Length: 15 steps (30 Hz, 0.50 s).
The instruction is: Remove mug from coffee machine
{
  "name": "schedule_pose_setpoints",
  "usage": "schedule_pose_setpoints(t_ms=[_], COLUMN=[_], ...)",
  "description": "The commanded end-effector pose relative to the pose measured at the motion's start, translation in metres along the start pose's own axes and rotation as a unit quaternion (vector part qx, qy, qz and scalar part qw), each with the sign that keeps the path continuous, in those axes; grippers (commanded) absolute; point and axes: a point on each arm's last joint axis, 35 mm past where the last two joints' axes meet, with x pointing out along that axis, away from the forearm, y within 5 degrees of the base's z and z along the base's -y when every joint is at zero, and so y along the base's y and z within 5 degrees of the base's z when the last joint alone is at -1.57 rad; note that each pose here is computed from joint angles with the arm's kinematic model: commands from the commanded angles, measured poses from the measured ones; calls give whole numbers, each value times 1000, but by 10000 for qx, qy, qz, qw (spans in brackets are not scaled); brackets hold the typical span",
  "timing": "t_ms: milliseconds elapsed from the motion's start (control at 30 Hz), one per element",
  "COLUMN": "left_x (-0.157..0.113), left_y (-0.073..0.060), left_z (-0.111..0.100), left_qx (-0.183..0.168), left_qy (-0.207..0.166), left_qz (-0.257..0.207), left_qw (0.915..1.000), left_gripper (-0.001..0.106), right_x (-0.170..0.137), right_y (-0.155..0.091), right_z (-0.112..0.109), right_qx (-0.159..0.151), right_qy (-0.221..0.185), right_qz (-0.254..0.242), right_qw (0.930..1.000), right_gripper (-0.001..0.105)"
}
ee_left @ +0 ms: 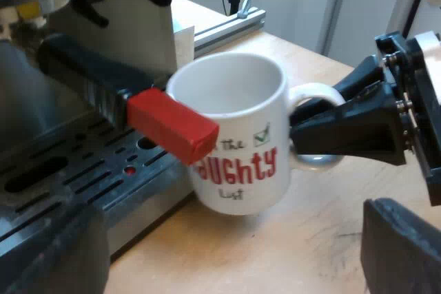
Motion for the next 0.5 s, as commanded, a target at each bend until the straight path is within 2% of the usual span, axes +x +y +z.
schedule_pose_setpoints(t_ms=[33, 167, 300, 500], left_x=[-7, -14, -23, -26], left_y=[-8, -17, -25, -28], left_z=[12, 23, 29, 31], left_qx=[4, 125, 131, 158], left_qy=[-117, -209, -81, -60], left_qz=[-237, -468, -660, -750], left_qw=[9996, 9986, 9977, 9970], left_gripper=[76, 76, 76, 76], right_x=[-17, -33, -53, -74], right_y=[-12, -22, -35, -49], right_z=[7, 4, 3, 2], right_qx=[121, 152, 217, 399], right_qy=[13, 203, 181, 129], right_qz=[-176, -250, -367, -478], right_qw=[9998, 9994, 9989, 9980], right_gripper=[0, 0, 0, 0])
